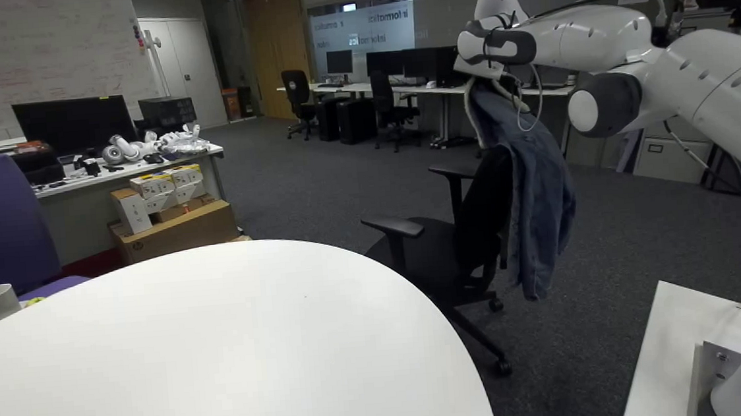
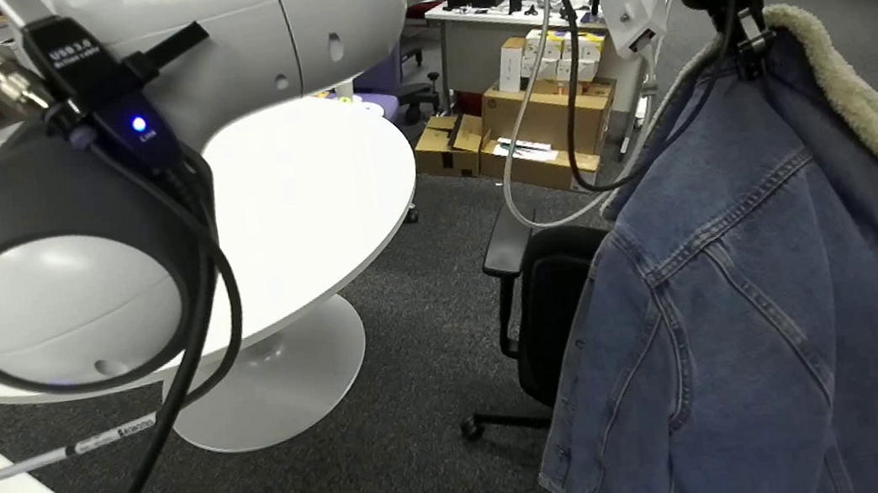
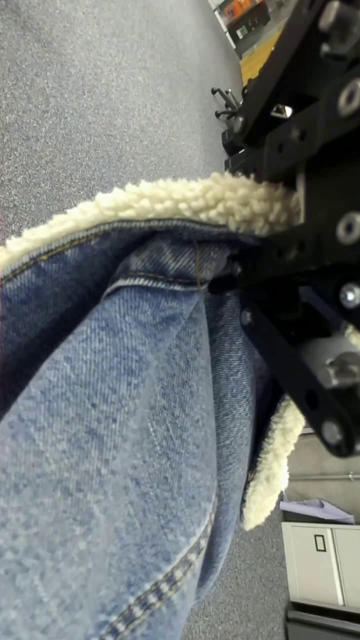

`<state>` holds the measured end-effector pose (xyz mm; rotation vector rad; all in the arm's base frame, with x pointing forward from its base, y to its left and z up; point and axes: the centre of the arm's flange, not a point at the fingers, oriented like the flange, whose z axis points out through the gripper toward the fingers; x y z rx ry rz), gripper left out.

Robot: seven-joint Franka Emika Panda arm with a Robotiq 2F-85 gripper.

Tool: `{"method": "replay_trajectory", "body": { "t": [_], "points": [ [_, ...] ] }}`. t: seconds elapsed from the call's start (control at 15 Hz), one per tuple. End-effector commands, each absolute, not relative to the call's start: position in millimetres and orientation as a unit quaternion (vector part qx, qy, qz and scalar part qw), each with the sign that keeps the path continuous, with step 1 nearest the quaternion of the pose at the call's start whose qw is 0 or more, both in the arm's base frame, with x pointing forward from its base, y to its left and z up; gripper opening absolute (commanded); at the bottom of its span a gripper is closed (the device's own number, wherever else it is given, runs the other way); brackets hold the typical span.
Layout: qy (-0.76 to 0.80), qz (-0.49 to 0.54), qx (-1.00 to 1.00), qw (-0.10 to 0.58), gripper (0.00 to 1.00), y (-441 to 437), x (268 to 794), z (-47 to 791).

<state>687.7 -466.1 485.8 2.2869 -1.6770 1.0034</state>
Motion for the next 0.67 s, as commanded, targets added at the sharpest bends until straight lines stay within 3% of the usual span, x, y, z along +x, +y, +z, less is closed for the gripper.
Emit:
{"method": "replay_trajectory", "body": {
  "t": [0.0, 0.33, 0.6],
  "points": [
    [-0.541, 0.336, 0.769, 0.061, 0.03, -466.9, 672.9, 496.1],
    [-0.588, 0.317, 0.744, -0.009, 0.03, -461.2, 671.1, 518.5],
    [-0.63, 0.245, 0.733, -0.073, 0.03, -430.1, 674.9, 533.9]
  ]
}}
